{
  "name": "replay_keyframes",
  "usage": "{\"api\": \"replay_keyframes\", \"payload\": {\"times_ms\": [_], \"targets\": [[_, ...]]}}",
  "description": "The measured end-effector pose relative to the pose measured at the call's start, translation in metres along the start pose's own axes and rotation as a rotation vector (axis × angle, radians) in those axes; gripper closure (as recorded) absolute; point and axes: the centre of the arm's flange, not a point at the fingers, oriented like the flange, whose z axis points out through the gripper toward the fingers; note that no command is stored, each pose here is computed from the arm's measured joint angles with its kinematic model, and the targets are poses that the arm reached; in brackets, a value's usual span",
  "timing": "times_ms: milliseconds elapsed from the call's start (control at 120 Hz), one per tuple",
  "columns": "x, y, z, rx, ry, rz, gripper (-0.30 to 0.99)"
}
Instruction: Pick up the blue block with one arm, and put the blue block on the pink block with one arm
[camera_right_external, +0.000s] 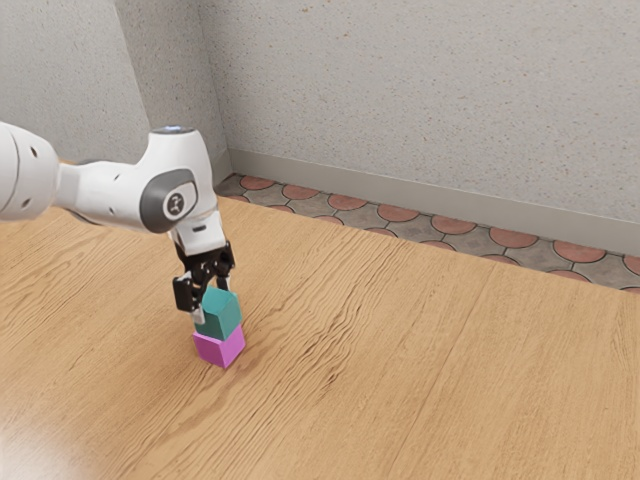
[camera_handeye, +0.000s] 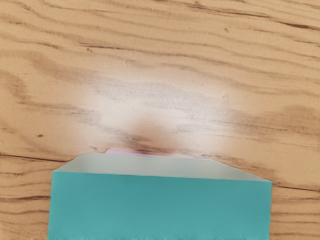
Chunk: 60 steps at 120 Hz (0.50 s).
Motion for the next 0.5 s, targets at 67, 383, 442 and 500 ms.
{"api": "replay_keyframes", "payload": {"times_ms": [67, 383, 442, 500], "targets": [[0.0, 0.001, -0.004, 0.007, -0.004, -0.003, 0.03], [-0.015, 0.047, -0.265, 0.282, -0.043, -0.041, 0.01], [-0.02, 0.055, -0.299, 0.287, -0.055, -0.076, 0.01], [-0.021, 0.062, -0.311, 0.26, -0.059, -0.11, 0.0]]}}
